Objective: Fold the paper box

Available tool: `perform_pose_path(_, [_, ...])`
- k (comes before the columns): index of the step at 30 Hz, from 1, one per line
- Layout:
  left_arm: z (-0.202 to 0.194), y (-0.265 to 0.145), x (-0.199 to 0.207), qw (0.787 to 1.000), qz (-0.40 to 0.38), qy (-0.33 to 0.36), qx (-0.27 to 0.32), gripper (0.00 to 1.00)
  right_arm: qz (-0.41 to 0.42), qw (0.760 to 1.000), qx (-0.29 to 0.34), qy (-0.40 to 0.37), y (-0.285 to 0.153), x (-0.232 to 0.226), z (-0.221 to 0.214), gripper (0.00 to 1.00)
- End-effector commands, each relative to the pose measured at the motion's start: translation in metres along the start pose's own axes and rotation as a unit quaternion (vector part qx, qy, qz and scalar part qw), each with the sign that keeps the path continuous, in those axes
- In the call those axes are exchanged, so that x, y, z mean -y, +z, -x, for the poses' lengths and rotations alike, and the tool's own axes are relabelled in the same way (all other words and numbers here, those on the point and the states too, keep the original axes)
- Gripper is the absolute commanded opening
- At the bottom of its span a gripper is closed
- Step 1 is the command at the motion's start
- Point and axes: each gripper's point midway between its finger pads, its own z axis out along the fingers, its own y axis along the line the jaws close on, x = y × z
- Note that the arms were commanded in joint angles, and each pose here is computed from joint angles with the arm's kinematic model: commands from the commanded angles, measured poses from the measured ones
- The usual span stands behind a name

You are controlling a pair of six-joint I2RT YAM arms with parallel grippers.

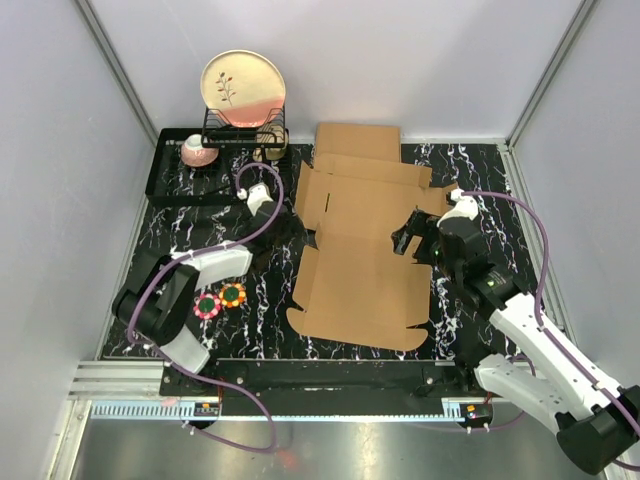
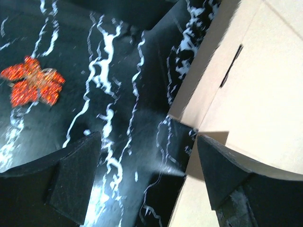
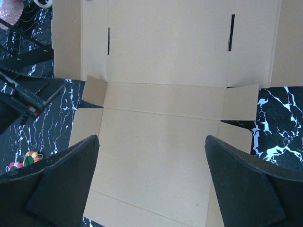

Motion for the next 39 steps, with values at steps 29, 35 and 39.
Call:
perform_pose_path(29, [0.039, 0.048, 0.076, 0.992, -0.096, 0.060, 0.052, 0.33, 0.003, 1.000, 0.017, -0.014, -0.017, -0.005, 0.021, 1.00])
perform_pose_path(35, [0.037, 0.016, 0.084, 0.988, -0.134, 0.080, 0.010, 0.24, 0.009, 1.000, 0.026, -0.009, -0.028, -0.008, 0.029, 1.00])
perform_pose_path(39, [0.043, -0.007, 0.086, 0.983, -0.155, 0.100, -0.011, 0.10, 0.017, 0.999, 0.040, -0.003, -0.042, -0.010, 0.038, 1.00])
